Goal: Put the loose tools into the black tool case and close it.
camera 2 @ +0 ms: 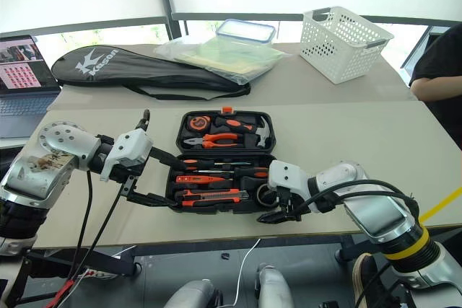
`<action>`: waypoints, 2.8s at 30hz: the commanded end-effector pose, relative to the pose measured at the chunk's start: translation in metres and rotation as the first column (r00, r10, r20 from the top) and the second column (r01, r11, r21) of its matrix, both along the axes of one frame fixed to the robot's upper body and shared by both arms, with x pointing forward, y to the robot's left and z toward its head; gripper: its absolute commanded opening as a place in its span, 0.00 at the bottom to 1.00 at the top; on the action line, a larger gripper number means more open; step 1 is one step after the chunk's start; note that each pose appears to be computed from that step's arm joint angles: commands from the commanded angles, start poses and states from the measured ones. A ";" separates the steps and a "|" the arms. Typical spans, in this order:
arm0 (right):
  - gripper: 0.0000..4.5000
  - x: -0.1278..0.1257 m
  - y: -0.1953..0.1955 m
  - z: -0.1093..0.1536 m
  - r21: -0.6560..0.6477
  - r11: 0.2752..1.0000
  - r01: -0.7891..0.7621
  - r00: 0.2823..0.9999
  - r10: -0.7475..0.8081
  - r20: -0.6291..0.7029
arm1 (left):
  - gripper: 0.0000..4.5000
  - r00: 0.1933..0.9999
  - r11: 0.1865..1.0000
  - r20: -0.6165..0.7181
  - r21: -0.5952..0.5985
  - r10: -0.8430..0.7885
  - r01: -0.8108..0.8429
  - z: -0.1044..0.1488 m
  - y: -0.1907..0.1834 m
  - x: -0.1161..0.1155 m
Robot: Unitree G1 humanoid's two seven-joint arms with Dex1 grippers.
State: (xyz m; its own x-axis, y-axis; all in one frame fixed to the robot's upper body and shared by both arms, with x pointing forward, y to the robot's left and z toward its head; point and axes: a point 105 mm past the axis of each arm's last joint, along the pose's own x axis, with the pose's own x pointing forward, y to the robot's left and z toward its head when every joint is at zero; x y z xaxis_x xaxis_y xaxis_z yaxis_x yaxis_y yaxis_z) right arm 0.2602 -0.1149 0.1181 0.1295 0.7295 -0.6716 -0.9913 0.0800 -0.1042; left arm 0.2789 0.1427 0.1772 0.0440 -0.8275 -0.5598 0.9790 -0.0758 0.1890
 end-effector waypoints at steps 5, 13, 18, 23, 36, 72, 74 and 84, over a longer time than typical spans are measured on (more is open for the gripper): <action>0.78 0.007 0.000 0.041 0.097 0.995 0.022 0.998 -0.028 0.060 | 1.00 0.997 0.998 0.050 0.008 0.057 -0.057 0.004 0.007 0.007; 0.48 0.059 -0.060 0.072 0.303 0.864 0.401 0.894 -0.442 0.076 | 0.85 0.885 0.886 0.059 -0.062 0.462 -0.459 -0.015 0.058 0.041; 0.09 0.077 -0.085 0.041 0.239 0.832 0.500 0.834 -0.537 0.127 | 0.45 0.830 0.833 0.067 -0.025 0.554 -0.553 -0.044 0.073 0.048; 0.00 0.090 -0.070 0.025 0.236 0.892 0.386 0.856 -0.442 0.268 | 0.04 0.835 0.837 0.055 -0.049 0.547 -0.545 -0.057 0.055 0.058; 0.00 0.039 -0.019 0.009 0.206 0.979 -0.013 0.974 -0.034 0.224 | 0.00 0.950 0.949 -0.044 -0.054 0.309 -0.311 -0.064 0.009 0.017; 0.68 0.142 -0.045 0.020 0.284 0.600 0.748 0.648 -0.752 -0.121 | 0.88 0.454 0.447 -0.470 -0.133 0.757 -0.885 -0.032 0.031 0.116; 0.55 0.142 -0.046 0.022 0.291 0.592 0.752 0.643 -0.755 -0.125 | 0.77 0.448 0.437 -0.484 -0.142 0.752 -0.888 -0.031 0.031 0.116; 0.00 0.133 -0.039 0.027 0.302 0.625 0.720 0.680 -0.723 -0.122 | 0.00 0.435 0.422 -0.489 -0.144 0.756 -0.895 -0.035 0.037 0.113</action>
